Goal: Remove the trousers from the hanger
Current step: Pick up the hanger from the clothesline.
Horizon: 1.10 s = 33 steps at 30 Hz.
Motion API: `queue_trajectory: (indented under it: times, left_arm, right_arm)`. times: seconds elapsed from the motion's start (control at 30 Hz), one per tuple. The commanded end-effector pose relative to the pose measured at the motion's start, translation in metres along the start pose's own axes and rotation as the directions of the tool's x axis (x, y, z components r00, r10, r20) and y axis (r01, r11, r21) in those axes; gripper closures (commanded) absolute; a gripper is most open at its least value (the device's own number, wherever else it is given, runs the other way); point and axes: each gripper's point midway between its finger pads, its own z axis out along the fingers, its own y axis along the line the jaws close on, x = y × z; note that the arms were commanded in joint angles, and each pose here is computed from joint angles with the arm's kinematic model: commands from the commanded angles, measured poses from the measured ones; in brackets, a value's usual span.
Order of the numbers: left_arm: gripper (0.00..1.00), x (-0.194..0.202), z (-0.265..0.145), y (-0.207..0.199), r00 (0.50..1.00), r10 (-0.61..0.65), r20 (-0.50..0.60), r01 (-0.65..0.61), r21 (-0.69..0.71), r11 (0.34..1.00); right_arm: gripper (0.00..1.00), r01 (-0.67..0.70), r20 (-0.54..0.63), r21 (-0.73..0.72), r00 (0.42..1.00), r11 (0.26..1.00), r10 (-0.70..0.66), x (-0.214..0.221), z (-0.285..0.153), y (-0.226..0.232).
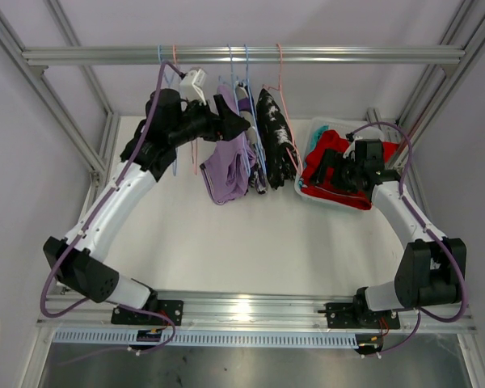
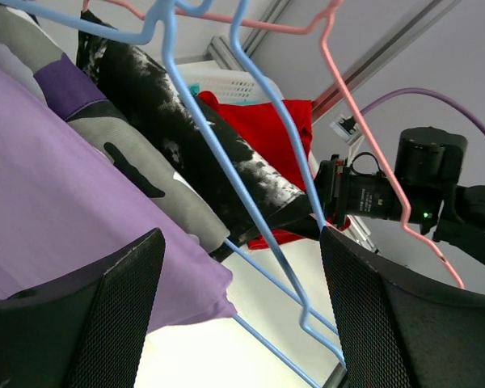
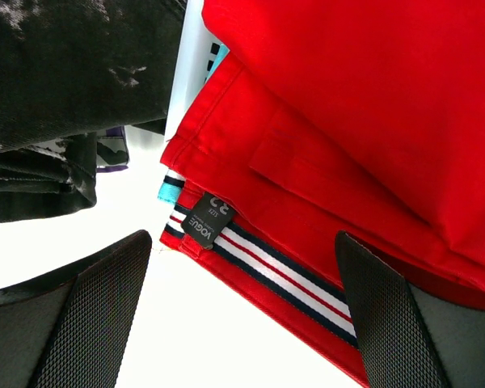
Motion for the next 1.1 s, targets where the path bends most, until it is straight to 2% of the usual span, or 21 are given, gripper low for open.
queue_trajectory:
  times: [0.0,0.27,0.3,0.43,0.47,0.5,0.53,0.6,0.67,0.7,0.8,0.87,0.9,1.0,1.07]
  left_arm:
    - [0.18,-0.013,0.010,-0.007,0.999,-0.004,0.043,0.003,0.032,0.999]
    - [0.21,0.000,0.037,0.003,0.998,-0.066,0.009,0.065,0.053,0.996]
    - [0.24,0.001,0.040,0.004,0.998,-0.069,0.007,0.068,0.055,0.996]
    - [0.48,-0.001,0.043,0.002,0.996,-0.089,0.015,0.088,0.071,0.994]
    - [0.50,-0.002,0.043,0.001,0.995,-0.096,0.017,0.095,0.073,0.993]
    - [0.56,-0.003,0.043,0.000,0.995,-0.100,0.022,0.098,0.076,0.992]
    - [0.68,-0.007,0.041,-0.003,0.994,-0.105,0.035,0.102,0.087,0.991]
    - [0.72,-0.003,0.039,-0.002,0.991,-0.129,0.044,0.124,0.086,0.988]
    - [0.73,-0.024,0.027,-0.020,0.984,-0.128,0.127,0.108,0.155,0.982]
    - [0.73,-0.016,0.026,-0.017,0.981,-0.150,0.120,0.130,0.156,0.979]
    - [0.73,-0.028,0.013,-0.029,0.973,-0.153,0.176,0.118,0.195,0.974]
    - [0.79,-0.032,0.006,-0.034,0.968,-0.162,0.189,0.122,0.207,0.971]
    - [0.86,-0.034,0.004,-0.035,0.966,-0.166,0.198,0.124,0.206,0.971]
    - [0.99,-0.043,-0.006,-0.038,0.958,-0.167,0.234,0.122,0.194,0.973]
    - [1.00,-0.047,-0.010,-0.039,0.954,-0.164,0.250,0.118,0.186,0.975]
  right_arm:
    - [0.01,0.039,0.048,-0.037,0.998,0.999,-0.037,-0.010,-0.007,0.010]
    - [0.01,0.041,0.050,-0.030,0.998,0.999,-0.039,-0.011,-0.007,0.009]
    - [0.00,0.041,0.053,-0.029,0.998,0.999,-0.039,-0.012,-0.008,0.009]
    - [0.00,0.038,0.051,-0.028,0.998,0.999,-0.037,-0.011,-0.007,0.009]
    - [0.01,0.039,0.050,-0.029,0.998,0.999,-0.038,-0.011,-0.007,0.009]
    - [0.01,0.038,0.049,-0.028,0.998,0.999,-0.036,-0.010,-0.007,0.008]
    - [0.00,0.037,0.051,-0.030,0.998,0.999,-0.036,-0.011,-0.007,0.009]
    - [0.01,0.036,0.047,-0.029,0.998,0.999,-0.034,-0.010,-0.006,0.008]
    - [0.01,0.036,0.048,-0.031,0.998,0.999,-0.035,-0.010,-0.007,0.009]
    - [0.01,0.035,0.045,-0.031,0.998,0.999,-0.034,-0.009,-0.006,0.009]
    - [0.01,0.036,0.047,-0.029,0.998,0.999,-0.034,-0.010,-0.007,0.008]
    - [0.00,0.037,0.044,-0.028,0.998,0.999,-0.035,-0.009,-0.006,0.009]
    - [0.01,0.037,0.044,-0.028,0.998,0.999,-0.035,-0.009,-0.006,0.009]
    - [0.00,0.037,0.045,-0.025,0.998,0.999,-0.035,-0.008,-0.007,0.008]
    - [0.01,0.039,0.044,-0.023,0.998,0.999,-0.038,-0.008,-0.007,0.008]
